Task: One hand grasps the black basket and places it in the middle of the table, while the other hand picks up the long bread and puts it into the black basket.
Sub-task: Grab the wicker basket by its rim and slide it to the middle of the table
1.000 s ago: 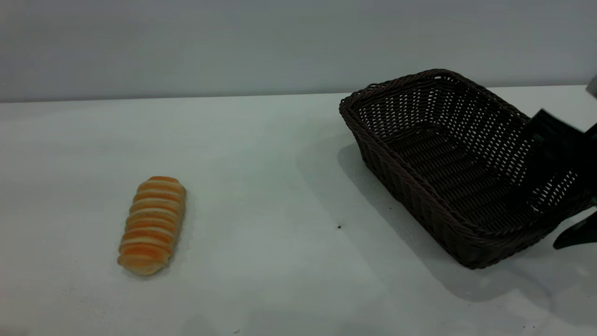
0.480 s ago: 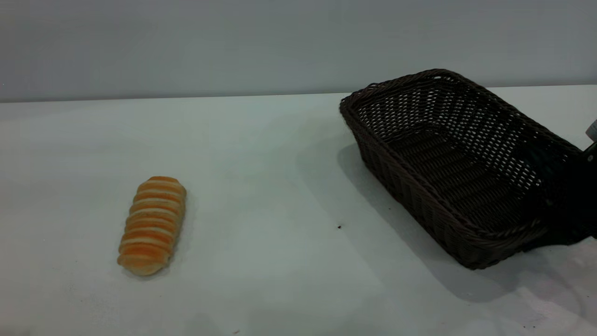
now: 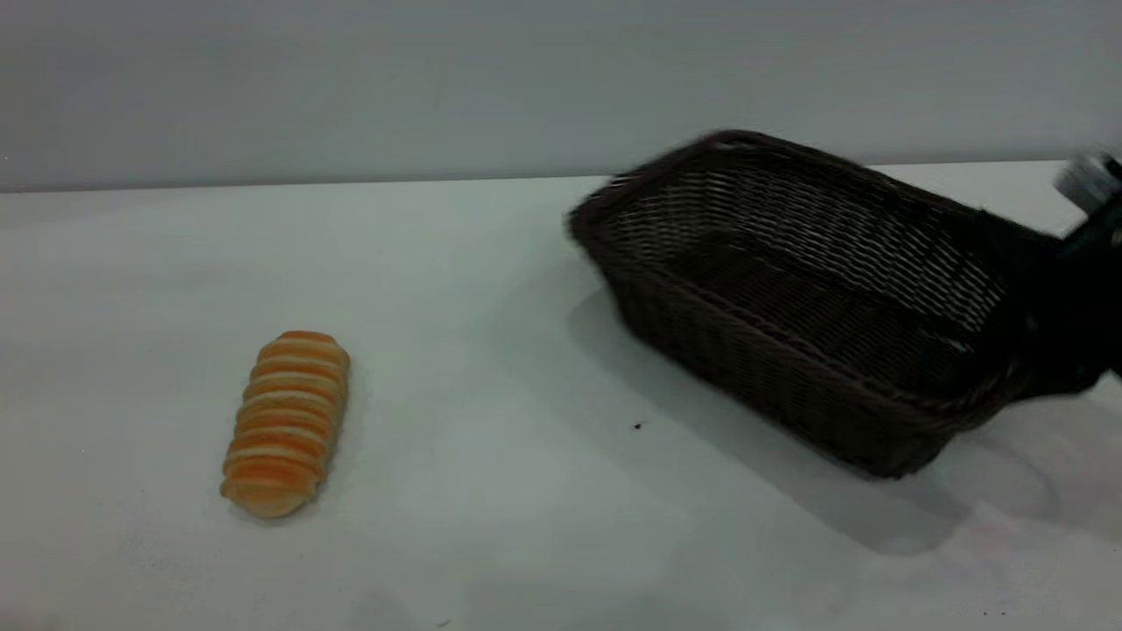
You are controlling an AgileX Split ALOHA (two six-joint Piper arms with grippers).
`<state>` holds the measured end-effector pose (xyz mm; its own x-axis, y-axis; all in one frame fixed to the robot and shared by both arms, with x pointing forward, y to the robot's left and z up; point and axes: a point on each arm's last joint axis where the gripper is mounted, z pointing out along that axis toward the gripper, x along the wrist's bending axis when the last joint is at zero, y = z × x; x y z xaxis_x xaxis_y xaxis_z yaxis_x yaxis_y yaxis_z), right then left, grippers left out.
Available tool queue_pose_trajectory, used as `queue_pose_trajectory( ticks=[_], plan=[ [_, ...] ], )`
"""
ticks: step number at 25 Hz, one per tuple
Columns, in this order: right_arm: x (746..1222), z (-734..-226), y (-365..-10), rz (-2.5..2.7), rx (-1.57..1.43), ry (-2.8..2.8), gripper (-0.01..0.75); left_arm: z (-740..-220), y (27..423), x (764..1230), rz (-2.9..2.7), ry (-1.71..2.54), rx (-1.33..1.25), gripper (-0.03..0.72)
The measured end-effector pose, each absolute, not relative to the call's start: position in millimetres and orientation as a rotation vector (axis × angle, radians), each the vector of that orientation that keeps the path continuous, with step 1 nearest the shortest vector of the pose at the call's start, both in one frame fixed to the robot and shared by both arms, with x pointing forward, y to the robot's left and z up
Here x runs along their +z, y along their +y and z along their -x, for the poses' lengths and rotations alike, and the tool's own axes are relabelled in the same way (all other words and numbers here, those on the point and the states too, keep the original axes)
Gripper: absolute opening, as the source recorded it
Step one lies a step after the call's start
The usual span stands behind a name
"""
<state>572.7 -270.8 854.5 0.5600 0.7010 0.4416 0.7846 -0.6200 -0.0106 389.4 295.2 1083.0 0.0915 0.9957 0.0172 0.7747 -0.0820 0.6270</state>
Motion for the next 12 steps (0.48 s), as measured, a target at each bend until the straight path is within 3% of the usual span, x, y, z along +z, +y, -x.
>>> queue_pose_trajectory(
  ticks=[6,12],
  plan=[
    [877.7,-604.4,-261.4,2.252,-0.498,-1.723,0.096,-389.4,295.2,1083.0,-1.911,1.735,0.629,0.591],
    [882.9,-618.4,-219.6,2.080,-0.489,-1.989,0.096,-392.8,294.2,1081.3,-1.905,1.739,0.611,0.591]
  ],
)
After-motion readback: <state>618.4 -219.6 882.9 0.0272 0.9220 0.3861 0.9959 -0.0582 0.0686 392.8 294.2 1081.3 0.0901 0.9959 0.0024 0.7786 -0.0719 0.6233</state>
